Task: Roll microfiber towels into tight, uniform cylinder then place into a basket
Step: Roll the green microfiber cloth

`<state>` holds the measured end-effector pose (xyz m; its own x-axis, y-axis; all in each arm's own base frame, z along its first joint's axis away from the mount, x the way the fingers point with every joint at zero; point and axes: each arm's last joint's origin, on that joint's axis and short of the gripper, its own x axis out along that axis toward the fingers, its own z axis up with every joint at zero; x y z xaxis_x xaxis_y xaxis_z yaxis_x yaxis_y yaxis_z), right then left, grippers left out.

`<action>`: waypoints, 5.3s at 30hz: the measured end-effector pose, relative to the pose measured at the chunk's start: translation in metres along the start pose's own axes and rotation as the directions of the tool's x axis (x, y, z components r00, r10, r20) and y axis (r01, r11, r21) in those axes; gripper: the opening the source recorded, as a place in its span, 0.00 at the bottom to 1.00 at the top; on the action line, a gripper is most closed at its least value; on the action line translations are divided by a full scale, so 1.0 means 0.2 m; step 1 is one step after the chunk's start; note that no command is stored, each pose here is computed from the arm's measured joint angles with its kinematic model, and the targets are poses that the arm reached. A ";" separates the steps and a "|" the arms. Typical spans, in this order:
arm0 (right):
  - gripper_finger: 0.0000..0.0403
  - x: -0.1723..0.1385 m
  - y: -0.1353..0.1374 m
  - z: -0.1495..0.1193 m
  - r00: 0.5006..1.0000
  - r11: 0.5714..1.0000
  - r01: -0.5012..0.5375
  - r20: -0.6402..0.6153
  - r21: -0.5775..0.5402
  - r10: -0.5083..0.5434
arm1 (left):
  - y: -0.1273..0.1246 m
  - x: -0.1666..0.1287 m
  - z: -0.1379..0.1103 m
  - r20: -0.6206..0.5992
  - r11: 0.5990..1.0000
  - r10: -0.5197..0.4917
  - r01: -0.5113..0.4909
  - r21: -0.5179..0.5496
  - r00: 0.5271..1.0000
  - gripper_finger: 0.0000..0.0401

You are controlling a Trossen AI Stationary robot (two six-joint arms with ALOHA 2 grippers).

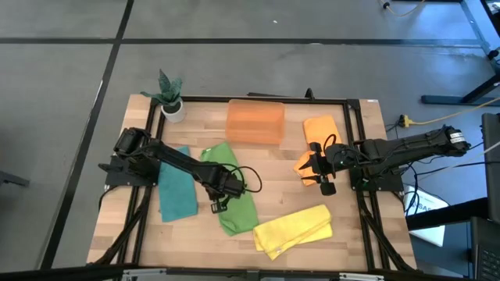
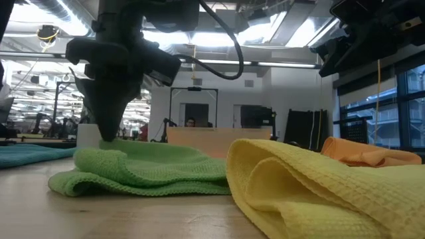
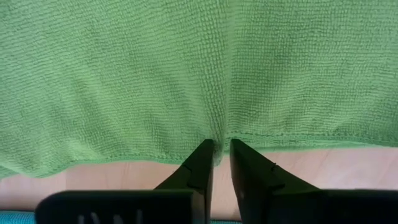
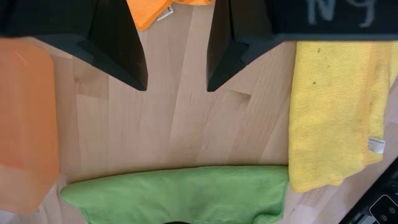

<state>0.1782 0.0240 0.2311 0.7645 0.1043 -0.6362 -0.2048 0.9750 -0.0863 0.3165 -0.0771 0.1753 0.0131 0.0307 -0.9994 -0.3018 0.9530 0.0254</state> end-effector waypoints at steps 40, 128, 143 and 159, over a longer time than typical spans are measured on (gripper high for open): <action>0.41 0.51 0.13 0.10 0.979 0.902 -0.114 0.106 -0.416 0.173 | -0.56 -0.08 -0.28 0.454 0.983 -0.108 0.028 0.180 0.885 0.12; 0.41 0.62 0.15 0.15 0.980 0.849 -0.164 0.012 -0.503 0.197 | -0.30 0.20 -0.17 0.322 0.980 0.103 -0.150 0.127 0.941 0.00; 0.41 0.92 0.16 0.03 0.980 0.754 -0.148 0.009 -0.640 0.200 | -0.31 0.19 -0.16 0.329 0.985 0.076 -0.122 0.120 0.941 0.00; 0.41 1.13 0.18 0.07 0.978 0.723 -0.154 0.000 -0.673 0.208 | -0.30 0.18 -0.15 0.335 0.990 0.069 -0.106 0.091 0.940 0.00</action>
<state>0.3521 0.0850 0.0941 0.7051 0.3044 -0.6404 -0.6771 0.5573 -0.4806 0.3061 -0.1433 0.1364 0.3109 0.1961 -0.9300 -0.2134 0.9679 0.1328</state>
